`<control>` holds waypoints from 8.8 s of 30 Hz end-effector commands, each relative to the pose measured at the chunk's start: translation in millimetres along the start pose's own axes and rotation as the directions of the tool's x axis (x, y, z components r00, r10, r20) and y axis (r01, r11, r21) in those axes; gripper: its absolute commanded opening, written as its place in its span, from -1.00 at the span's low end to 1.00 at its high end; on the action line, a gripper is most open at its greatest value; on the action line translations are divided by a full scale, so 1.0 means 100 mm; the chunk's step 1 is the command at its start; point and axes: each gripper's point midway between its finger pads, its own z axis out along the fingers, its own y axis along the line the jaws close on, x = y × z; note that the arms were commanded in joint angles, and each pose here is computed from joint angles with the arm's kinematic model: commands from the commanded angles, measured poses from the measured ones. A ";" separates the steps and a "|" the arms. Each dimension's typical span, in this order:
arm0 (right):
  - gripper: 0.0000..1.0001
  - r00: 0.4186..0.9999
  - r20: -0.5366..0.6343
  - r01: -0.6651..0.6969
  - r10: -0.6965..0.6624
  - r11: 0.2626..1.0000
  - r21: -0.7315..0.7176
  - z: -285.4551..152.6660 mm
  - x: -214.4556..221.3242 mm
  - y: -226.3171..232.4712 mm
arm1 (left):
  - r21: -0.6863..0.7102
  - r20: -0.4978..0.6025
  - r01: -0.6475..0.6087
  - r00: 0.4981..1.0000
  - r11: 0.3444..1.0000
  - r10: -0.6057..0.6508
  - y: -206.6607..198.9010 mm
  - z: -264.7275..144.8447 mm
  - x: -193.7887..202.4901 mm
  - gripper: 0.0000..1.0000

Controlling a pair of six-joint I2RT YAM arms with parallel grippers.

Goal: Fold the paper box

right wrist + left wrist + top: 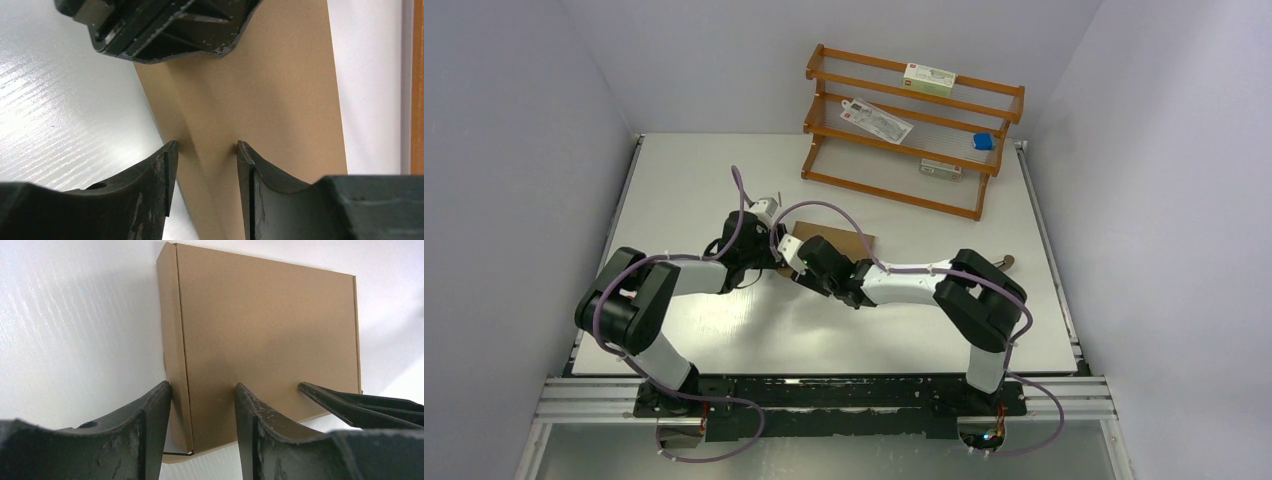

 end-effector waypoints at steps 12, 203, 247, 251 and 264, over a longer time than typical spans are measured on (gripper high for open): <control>0.09 1.000 -0.020 0.019 -0.019 1.000 0.019 -0.13 0.01 -0.07 | -0.022 -0.091 0.040 0.995 0.999 -0.042 0.00 -0.19 0.24 0.21; -1.00 0.997 -0.060 -0.068 0.041 0.828 -0.556 -0.94 -0.74 -0.55 | -0.136 0.041 -0.234 0.970 0.963 0.241 -0.22 -1.57 -1.61 0.56; -0.12 0.776 -0.101 -0.628 0.623 0.778 -0.024 -1.56 -0.13 -0.99 | 0.080 -0.197 -0.482 0.851 0.873 0.488 -0.27 -1.10 -1.21 0.42; -0.23 0.782 -0.087 -0.621 0.618 0.783 -0.022 -1.48 -0.15 -1.03 | 0.094 -0.213 -0.481 0.846 0.872 0.489 -0.25 -1.07 -1.17 0.18; -0.46 0.784 -0.132 -0.617 0.607 0.785 -0.051 -1.30 -0.04 -0.97 | 0.150 -0.226 -0.469 0.840 0.870 0.492 -0.30 -1.01 -1.11 0.02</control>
